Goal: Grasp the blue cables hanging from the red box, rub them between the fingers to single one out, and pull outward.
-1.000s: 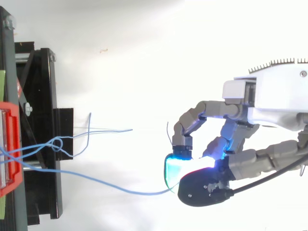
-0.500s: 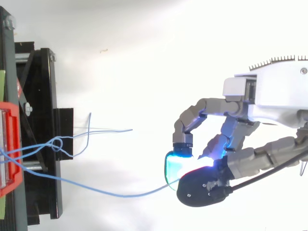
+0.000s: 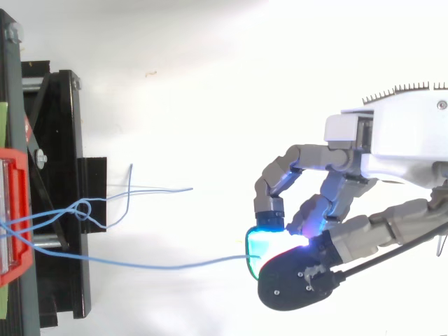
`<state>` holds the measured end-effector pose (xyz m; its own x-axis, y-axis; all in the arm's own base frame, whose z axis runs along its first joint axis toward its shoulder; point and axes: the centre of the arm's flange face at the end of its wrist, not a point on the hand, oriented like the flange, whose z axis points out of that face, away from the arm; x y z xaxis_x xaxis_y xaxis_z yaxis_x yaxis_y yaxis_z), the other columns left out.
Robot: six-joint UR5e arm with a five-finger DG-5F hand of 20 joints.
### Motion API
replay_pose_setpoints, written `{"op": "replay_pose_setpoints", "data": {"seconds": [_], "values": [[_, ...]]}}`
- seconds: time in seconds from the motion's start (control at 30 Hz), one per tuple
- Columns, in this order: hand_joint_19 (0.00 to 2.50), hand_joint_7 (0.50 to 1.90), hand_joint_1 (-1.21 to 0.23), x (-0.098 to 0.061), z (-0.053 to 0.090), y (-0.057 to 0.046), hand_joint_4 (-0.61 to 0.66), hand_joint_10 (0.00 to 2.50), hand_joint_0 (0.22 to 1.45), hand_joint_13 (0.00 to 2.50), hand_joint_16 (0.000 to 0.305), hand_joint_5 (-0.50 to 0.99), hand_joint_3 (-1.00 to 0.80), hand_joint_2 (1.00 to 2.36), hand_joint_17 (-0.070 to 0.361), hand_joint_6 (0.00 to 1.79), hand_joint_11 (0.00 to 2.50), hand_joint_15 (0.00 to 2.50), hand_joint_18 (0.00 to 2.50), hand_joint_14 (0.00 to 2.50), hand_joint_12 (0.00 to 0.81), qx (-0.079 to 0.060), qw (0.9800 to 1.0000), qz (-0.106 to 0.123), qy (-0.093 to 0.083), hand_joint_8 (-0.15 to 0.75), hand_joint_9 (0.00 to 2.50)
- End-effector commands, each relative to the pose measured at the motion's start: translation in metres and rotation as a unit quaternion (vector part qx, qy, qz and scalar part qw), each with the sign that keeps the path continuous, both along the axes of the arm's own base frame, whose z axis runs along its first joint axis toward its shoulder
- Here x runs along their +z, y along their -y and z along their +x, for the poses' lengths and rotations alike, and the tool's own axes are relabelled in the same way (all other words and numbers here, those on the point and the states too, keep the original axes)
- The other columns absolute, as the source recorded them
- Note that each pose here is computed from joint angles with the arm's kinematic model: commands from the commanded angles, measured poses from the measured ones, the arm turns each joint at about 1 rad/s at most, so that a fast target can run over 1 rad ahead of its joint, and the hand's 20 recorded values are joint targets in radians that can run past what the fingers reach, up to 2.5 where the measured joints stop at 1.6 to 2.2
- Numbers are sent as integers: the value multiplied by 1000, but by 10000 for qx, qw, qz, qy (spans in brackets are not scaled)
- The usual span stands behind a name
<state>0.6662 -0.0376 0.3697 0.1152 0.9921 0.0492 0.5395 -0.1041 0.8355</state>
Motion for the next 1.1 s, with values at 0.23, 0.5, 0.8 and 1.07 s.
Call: {"op": "replay_pose_setpoints", "data": {"seconds": [0.23,0.5,0.8,1.07], "values": [[411,1050,-675,0,0,-1,99,17,536,723,54,-93,-431,1005,121,883,665,364,723,12,409,8,10000,0,-1,390,1116],[405,1074,-688,0,0,1,82,16,595,743,53,-81,-323,1010,119,878,683,366,753,12,402,-9,10000,-12,-8,387,1160],[322,1118,-754,0,0,3,54,13,561,832,70,-55,-59,1101,157,865,707,333,915,10,479,-31,10000,13,0,460,1293],[300,1131,-802,0,0,7,45,14,541,832,70,-51,-66,1211,158,864,671,335,924,11,480,-47,10000,-22,5,448,1259]]}}
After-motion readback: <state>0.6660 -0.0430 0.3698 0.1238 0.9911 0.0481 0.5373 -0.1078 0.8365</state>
